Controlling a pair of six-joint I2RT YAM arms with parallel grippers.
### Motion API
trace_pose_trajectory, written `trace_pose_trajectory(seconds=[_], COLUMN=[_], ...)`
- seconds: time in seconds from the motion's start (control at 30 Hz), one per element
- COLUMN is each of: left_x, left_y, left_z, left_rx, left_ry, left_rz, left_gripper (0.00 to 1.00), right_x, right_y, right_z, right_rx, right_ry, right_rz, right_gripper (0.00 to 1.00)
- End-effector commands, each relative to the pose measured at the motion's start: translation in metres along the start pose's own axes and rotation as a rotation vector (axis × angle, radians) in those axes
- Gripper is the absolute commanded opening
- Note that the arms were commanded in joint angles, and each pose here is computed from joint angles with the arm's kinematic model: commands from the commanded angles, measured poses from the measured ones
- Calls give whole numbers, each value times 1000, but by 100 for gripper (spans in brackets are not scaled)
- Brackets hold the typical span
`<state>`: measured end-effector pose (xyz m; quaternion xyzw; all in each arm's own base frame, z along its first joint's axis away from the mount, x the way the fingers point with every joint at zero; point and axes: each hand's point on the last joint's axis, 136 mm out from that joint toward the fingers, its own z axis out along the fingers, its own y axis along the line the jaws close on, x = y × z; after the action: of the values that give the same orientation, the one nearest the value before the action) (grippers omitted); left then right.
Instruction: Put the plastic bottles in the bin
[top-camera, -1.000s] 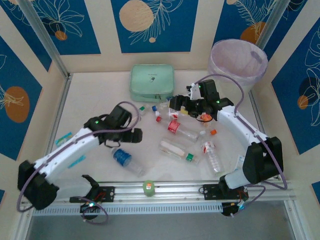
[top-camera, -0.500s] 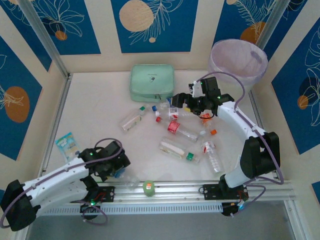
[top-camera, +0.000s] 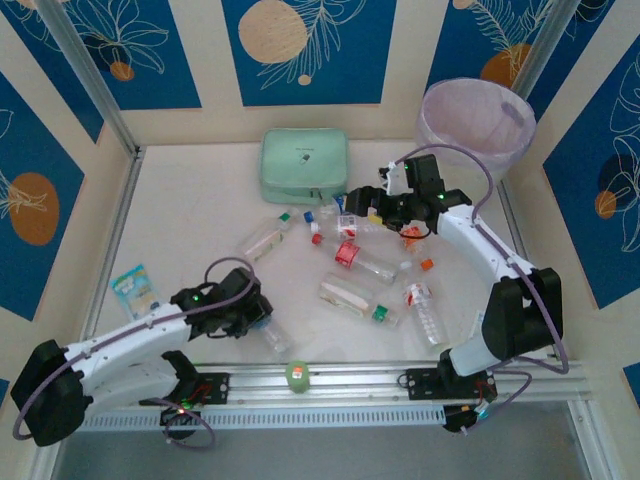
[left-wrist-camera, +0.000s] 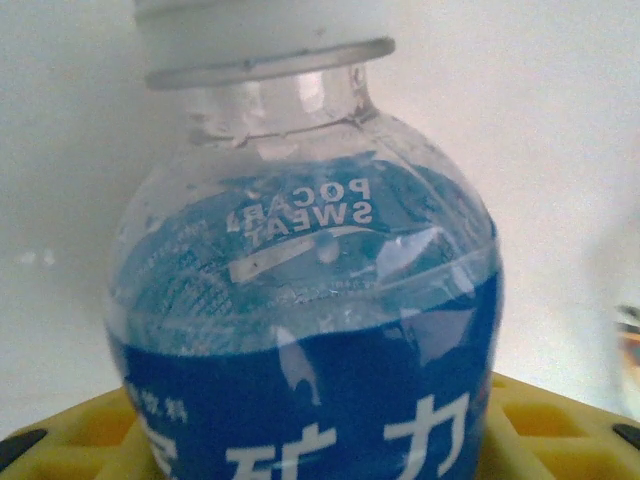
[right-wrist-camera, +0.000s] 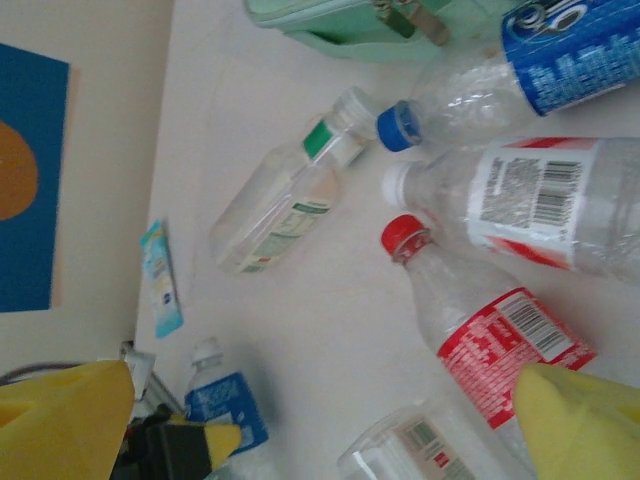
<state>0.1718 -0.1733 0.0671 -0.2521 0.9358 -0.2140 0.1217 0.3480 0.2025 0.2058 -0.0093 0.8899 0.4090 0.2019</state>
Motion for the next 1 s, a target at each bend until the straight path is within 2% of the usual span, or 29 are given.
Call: trace_pose_trajectory(seconds=[0.0, 0.1, 0.2, 0.27, 0.37, 0.5, 0.67, 0.83, 0.97], left_x=[-33, -40, -36, -34, -30, -31, -24, -25, -25], left_y=[-88, -163, -212, -235, -262, -272, -275, -272, -277], left_z=[-17, -38, -54, -62, -77, -77, -77, -66, -65], left_rx=[267, 490, 674, 796, 956, 1003, 1065, 1038, 1042], left_ry=[-87, -59, -24, 11, 51, 22, 42, 42, 60], left_rz=[221, 482, 737, 827, 885, 945, 968, 980, 981], left_gripper=[47, 51, 52, 52, 50, 51, 51, 51, 51], right_x=[6, 15, 19, 18, 14, 7, 0, 7, 14], right_y=[30, 52, 68, 73, 67, 60, 68, 78, 82], right_z=[-18, -29, -40, -44, -42, -37, -35, -17, -9], right_rx=[-150, -274, -352, -359, -304, -253, -317, -326, -330], right_ry=[14, 47, 33, 13, 1, -26, -20, 30, 48], right_rz=[-31, -58, -99, -116, -102, -94, -85, -110, -114], right_gripper=[96, 94, 94, 95, 100, 99, 100, 99, 93])
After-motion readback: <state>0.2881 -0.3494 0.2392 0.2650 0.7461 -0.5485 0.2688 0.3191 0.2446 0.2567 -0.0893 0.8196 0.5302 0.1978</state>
